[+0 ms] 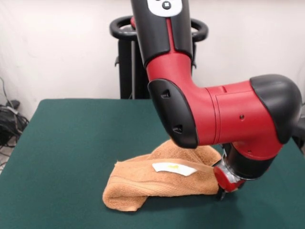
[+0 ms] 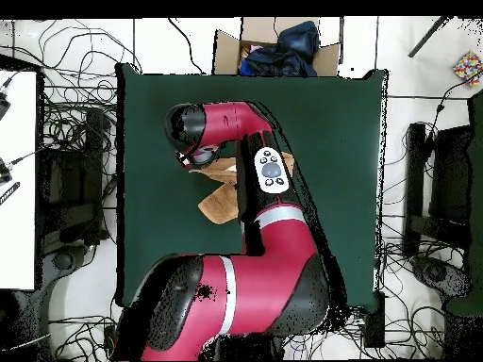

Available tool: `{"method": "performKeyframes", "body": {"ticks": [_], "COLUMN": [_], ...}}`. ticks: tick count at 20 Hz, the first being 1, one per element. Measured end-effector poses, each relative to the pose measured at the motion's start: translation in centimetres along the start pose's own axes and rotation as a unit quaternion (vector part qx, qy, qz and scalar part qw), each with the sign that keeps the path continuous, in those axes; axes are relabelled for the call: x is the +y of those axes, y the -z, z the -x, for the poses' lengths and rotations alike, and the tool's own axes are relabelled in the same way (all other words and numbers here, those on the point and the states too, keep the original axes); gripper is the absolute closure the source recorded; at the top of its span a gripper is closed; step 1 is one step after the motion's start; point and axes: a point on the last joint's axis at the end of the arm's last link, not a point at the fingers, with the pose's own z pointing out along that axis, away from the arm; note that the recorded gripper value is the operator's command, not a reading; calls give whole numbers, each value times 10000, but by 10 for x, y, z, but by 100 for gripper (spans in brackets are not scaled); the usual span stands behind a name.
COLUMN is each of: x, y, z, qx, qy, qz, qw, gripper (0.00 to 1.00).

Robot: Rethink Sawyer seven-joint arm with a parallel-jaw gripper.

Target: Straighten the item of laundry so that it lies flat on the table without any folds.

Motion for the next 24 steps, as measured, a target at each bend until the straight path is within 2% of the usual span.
{"method": "performKeyframes", "body": {"ticks": [14,24], "x": [-9,-8], "y": [-10,-20], "z": [-10,-14], "qx": [146,349], "qy": [-67,-90], "qz": [-44,73], "qw": [9999,9993], "gripper": [0,0]}}
